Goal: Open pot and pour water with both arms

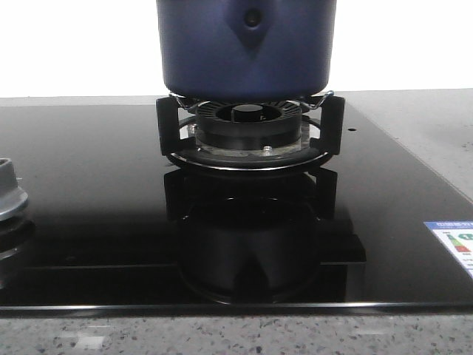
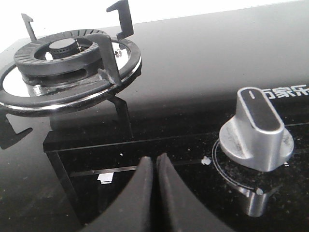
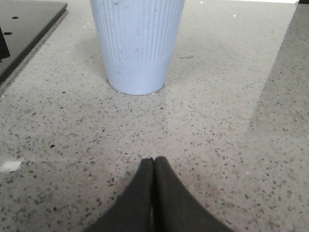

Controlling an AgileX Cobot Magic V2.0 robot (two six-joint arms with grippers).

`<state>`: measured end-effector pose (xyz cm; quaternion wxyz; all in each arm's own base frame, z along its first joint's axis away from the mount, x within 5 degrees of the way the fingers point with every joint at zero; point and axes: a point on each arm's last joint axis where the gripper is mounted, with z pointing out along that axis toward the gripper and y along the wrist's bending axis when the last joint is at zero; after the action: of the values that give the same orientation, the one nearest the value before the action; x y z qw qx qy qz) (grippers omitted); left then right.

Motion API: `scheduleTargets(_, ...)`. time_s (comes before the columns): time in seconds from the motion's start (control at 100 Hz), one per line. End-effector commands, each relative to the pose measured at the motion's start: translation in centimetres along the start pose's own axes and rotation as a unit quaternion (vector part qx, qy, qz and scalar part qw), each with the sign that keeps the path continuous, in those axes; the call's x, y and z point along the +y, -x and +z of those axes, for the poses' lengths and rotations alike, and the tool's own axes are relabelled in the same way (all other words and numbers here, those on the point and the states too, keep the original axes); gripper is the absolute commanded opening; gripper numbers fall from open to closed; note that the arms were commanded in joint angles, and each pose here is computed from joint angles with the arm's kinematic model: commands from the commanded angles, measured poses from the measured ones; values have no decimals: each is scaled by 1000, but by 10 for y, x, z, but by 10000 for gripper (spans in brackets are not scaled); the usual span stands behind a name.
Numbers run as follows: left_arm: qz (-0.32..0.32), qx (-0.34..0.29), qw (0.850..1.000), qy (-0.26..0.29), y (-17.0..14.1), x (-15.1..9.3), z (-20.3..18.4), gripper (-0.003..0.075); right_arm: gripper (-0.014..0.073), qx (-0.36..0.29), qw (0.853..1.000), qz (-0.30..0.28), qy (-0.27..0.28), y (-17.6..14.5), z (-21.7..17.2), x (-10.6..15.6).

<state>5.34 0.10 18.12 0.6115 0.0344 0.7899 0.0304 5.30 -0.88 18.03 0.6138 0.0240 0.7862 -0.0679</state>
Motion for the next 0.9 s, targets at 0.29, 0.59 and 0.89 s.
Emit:
scheduleTargets(0.29,-5,-15,1000,2,-8,-1,2,-20,-64,-7,1000,-4,-3,-6,1,0)
scheduleTargets(0.59,-5,-15,1000,2,-8,-1,2,-20,-64,-7,1000,-4,-3,-6,1,0)
scheduleTargets(0.89,66,-14,997,24,-8,3,2,-20,-64,-159,987,2,4,21,-3,1)
